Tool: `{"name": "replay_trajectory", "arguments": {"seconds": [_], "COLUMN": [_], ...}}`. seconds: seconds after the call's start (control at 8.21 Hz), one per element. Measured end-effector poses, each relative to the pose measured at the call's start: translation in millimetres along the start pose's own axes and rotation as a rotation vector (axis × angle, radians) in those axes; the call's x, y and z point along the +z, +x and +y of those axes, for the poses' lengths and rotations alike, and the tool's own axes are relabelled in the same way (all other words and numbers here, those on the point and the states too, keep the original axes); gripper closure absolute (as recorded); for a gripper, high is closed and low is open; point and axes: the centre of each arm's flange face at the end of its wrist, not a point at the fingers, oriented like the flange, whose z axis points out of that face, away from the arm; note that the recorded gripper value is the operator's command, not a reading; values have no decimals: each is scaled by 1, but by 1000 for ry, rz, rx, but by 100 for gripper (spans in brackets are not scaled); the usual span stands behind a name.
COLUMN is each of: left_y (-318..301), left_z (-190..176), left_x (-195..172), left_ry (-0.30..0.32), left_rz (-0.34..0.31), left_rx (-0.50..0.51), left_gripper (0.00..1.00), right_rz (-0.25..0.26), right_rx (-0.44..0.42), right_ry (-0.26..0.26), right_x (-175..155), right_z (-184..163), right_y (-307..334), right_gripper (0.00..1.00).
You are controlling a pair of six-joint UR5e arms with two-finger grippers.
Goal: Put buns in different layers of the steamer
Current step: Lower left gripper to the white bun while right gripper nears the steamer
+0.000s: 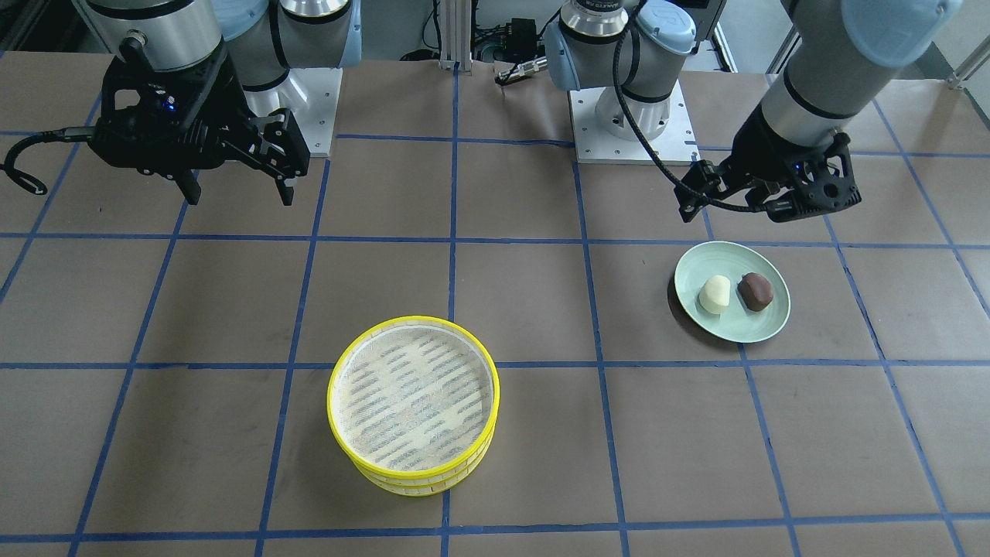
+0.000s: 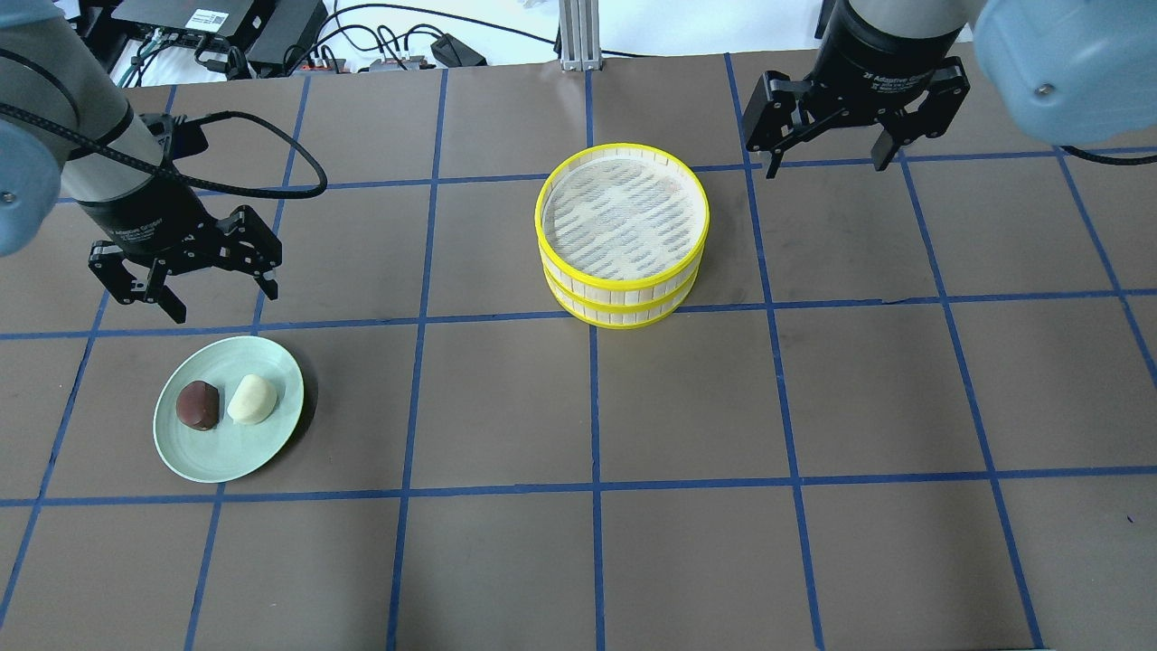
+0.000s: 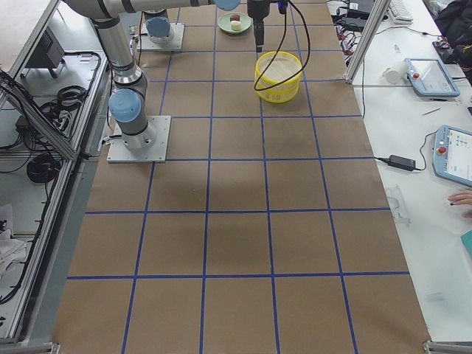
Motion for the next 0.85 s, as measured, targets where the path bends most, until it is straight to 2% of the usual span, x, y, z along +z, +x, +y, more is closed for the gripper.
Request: {"name": "replay_trajectory", "arguments": {"seconds": [0.24, 0.37, 0.85], "left_y": [-12, -13, -25], "left_z": [-23, -29, -53], "left_x": [37, 56, 121], "left_ry": [-75, -103, -189], "left_rz": [-68, -78, -58], "left_rx": [27, 64, 307], "left_gripper": [0, 0, 0], "right_rz": [-1, -1, -2], "right_rx": [0, 0, -6], "right_ry": [1, 1, -4], "right_x": [1, 1, 3], "right_z": [0, 1, 0], "right_y": [0, 0, 0], "right_gripper": [0, 0, 0]}}
